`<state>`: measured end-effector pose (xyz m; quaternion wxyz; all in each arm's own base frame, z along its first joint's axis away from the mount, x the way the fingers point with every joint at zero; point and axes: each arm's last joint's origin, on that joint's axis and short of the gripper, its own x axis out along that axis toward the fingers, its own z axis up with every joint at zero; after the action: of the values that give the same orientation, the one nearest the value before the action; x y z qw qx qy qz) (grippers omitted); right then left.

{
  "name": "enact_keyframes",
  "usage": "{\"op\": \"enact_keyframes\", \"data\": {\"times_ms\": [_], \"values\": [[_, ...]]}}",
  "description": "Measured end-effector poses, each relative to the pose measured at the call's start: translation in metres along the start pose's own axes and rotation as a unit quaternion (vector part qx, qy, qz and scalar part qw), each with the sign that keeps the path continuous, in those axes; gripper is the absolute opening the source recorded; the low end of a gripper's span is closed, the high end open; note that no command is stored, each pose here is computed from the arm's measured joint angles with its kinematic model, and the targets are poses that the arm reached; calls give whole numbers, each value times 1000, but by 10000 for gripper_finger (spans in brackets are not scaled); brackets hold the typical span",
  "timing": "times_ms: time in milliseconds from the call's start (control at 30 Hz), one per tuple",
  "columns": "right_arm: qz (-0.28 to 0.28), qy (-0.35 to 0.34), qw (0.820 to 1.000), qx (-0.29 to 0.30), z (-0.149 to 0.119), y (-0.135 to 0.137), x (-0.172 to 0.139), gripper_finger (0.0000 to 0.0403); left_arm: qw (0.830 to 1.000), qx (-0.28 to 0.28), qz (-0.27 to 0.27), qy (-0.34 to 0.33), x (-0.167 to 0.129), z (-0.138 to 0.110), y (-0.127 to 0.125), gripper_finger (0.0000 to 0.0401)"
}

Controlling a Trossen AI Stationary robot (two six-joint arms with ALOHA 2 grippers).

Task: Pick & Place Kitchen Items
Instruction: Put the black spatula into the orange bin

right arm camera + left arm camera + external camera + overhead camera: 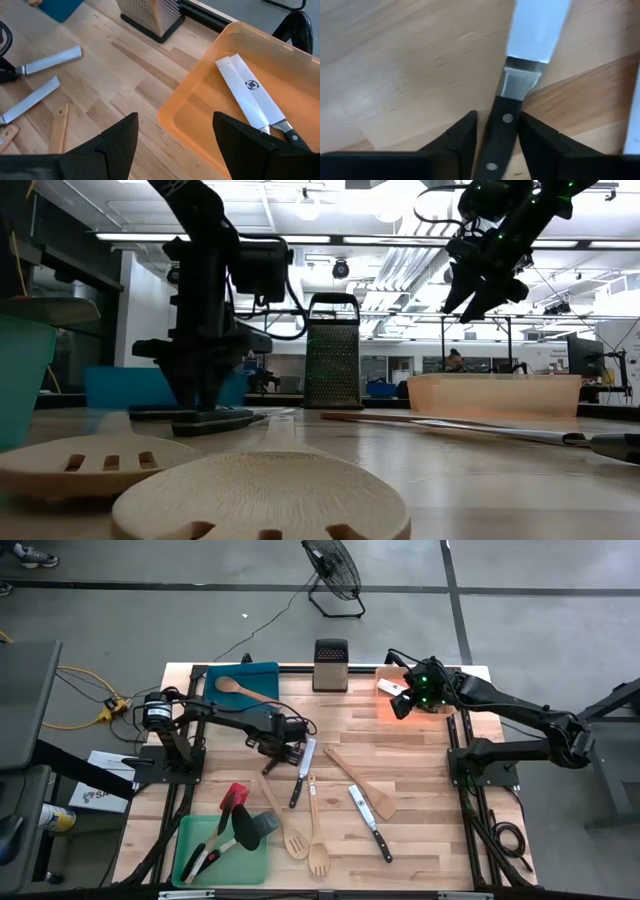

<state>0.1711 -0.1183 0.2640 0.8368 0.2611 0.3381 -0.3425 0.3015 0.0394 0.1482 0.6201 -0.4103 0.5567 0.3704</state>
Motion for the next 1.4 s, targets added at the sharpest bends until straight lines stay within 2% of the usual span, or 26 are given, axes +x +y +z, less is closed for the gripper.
{"op": "enact_keyframes", "data": {"times_ms": [267, 600, 1067, 1267, 1400], "values": [[5, 2, 1000, -4, -1, 3, 0, 248, 998, 58, 4, 1, 1, 0, 1, 76], [30, 13, 999, -33, -8, 19, -1, 248, 991, 132, 0, -2, -2, -1, 1, 76], [60, 30, 997, -24, -18, 39, -4, 248, 980, 199, 8, -11, -5, -1, 2, 76], [74, 41, 996, -32, -25, 48, -6, 248, 972, 230, 10, -44, -21, 7, -9, 76], [50, 46, 997, -27, -31, 52, -7, 248, 967, 247, 34, -55, -38, 12, -14, 76]]}}
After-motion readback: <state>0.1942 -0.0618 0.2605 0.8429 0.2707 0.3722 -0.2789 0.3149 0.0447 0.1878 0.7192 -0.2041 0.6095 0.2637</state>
